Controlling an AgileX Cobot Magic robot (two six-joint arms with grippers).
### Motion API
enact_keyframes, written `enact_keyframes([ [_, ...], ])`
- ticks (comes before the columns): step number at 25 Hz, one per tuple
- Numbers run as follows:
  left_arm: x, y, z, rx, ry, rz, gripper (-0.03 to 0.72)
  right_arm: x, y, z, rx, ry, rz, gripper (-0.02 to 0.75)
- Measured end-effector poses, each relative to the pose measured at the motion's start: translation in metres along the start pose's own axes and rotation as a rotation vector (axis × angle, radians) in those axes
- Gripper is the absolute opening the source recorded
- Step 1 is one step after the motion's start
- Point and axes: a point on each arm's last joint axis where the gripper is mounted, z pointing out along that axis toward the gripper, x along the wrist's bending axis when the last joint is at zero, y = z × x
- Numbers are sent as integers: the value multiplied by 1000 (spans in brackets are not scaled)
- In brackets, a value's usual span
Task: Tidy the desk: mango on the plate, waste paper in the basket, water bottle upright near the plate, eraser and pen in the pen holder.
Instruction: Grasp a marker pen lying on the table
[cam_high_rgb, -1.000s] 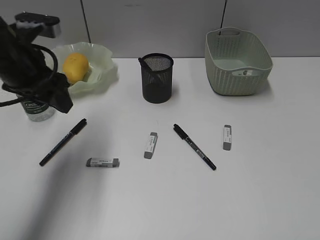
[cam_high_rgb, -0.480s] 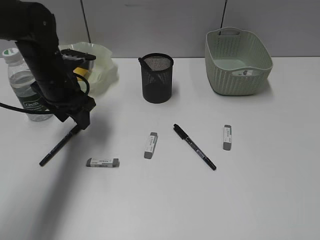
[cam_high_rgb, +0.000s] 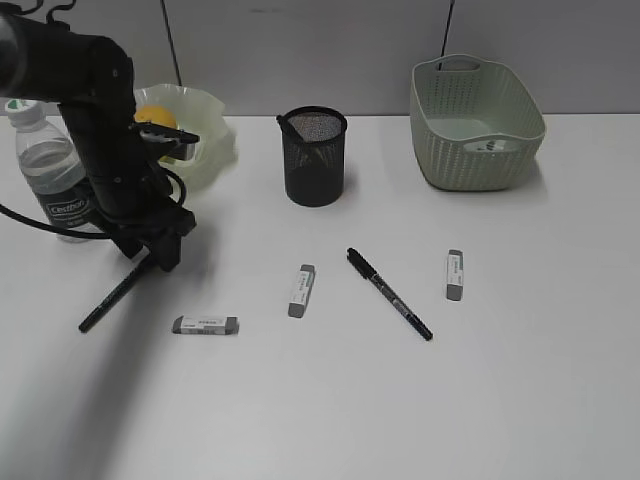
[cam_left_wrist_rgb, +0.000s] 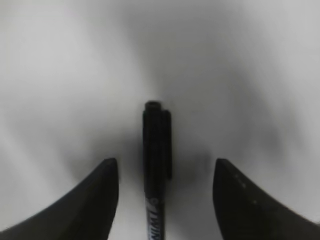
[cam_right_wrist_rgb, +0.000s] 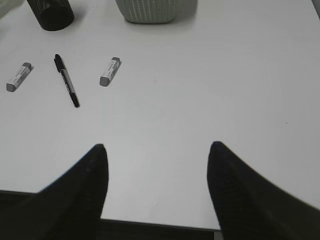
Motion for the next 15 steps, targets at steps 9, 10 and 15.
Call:
enact_keyframes([
  [9, 6, 0, 8, 16, 17, 2, 324, 0, 0, 0, 0, 0, 0, 497],
  [10, 7, 0, 8, 17, 24, 7, 293, 0, 0, 0, 0, 0, 0, 497],
  [15, 7, 0, 8, 15, 25, 6, 156, 0, 0, 0, 0, 0, 0, 496],
])
